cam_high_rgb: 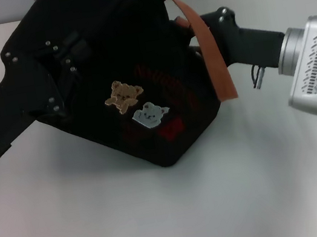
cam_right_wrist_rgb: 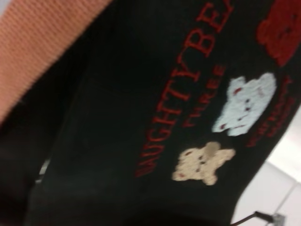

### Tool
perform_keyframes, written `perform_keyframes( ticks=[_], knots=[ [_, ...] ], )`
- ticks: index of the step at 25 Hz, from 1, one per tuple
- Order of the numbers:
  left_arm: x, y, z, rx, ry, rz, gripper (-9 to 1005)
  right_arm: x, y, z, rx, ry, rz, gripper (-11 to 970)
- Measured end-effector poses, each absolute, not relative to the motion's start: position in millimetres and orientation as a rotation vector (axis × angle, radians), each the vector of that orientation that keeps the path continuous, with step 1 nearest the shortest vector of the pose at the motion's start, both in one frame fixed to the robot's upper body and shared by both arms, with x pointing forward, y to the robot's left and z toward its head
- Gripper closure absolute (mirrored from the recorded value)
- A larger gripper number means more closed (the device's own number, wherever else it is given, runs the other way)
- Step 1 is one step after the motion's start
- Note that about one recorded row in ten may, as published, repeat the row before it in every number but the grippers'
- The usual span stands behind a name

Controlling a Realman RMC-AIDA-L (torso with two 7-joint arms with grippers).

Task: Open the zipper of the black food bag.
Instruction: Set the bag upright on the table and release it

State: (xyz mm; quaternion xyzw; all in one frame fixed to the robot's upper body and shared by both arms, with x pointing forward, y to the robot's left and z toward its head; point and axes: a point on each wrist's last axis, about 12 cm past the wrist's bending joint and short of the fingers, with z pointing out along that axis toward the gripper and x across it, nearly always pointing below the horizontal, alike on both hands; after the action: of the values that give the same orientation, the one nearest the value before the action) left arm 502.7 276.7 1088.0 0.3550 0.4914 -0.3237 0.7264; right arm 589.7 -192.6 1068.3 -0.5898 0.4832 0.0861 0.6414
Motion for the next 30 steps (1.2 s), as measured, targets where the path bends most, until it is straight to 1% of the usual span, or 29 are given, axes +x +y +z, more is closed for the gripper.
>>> perform_keyframes(
  ticks=[10,17,30],
  knots=[
    [505,275,1089,0.791,1.072,-0.711,950,590,-189,1067,-1.375,1.096,0.191,699],
    [505,272,1090,0.802,1.065,-0.720,950,599,-185,1074,-1.330,1.102,0.165,702],
    [506,271,1091,0.800,1.058,-0.723,952,600,-172,1069,-1.351,1.063,0.081,705]
  ],
)
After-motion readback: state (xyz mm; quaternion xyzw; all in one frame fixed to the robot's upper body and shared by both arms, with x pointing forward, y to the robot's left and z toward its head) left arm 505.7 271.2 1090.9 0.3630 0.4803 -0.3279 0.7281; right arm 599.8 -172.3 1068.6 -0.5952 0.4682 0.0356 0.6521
